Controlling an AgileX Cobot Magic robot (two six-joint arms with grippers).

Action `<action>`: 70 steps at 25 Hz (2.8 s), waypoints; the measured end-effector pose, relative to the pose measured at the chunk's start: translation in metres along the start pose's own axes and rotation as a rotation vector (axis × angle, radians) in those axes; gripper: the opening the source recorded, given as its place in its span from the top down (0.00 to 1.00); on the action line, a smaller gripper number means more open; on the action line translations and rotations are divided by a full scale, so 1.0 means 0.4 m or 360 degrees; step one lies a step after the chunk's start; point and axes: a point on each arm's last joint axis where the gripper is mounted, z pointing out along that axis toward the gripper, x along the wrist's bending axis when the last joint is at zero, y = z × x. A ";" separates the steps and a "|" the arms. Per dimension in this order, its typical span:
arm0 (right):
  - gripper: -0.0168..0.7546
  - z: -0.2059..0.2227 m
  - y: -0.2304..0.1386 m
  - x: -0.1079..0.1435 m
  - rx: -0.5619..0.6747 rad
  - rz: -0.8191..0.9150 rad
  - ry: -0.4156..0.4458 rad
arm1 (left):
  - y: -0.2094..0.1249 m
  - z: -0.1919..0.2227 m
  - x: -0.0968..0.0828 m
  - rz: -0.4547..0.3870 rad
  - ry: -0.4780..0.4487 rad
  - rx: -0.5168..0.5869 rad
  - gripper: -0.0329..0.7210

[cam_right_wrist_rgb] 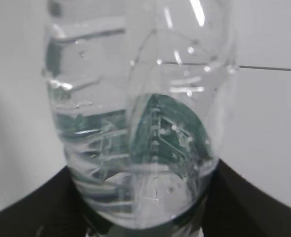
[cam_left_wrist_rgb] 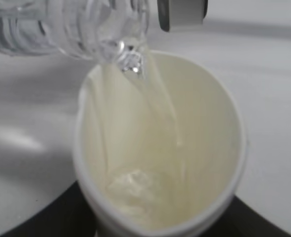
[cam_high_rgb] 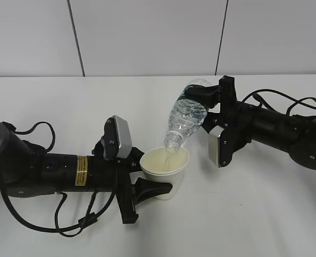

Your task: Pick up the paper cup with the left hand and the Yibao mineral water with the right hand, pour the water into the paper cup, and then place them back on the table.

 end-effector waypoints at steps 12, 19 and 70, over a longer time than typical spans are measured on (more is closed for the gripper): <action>0.43 0.000 0.000 0.000 0.0000 -0.0035 0.0000 | 0.000 0.000 -0.003 0.0012 -0.0020 0.0004 0.45; 0.43 0.000 0.000 0.000 0.0000 -0.0051 0.0000 | -0.001 0.000 -0.003 0.0013 -0.0022 0.0004 0.45; 0.43 0.000 0.001 -0.004 -0.0003 -0.0182 -0.0021 | -0.002 0.000 -0.005 0.0023 -0.0038 0.0013 0.45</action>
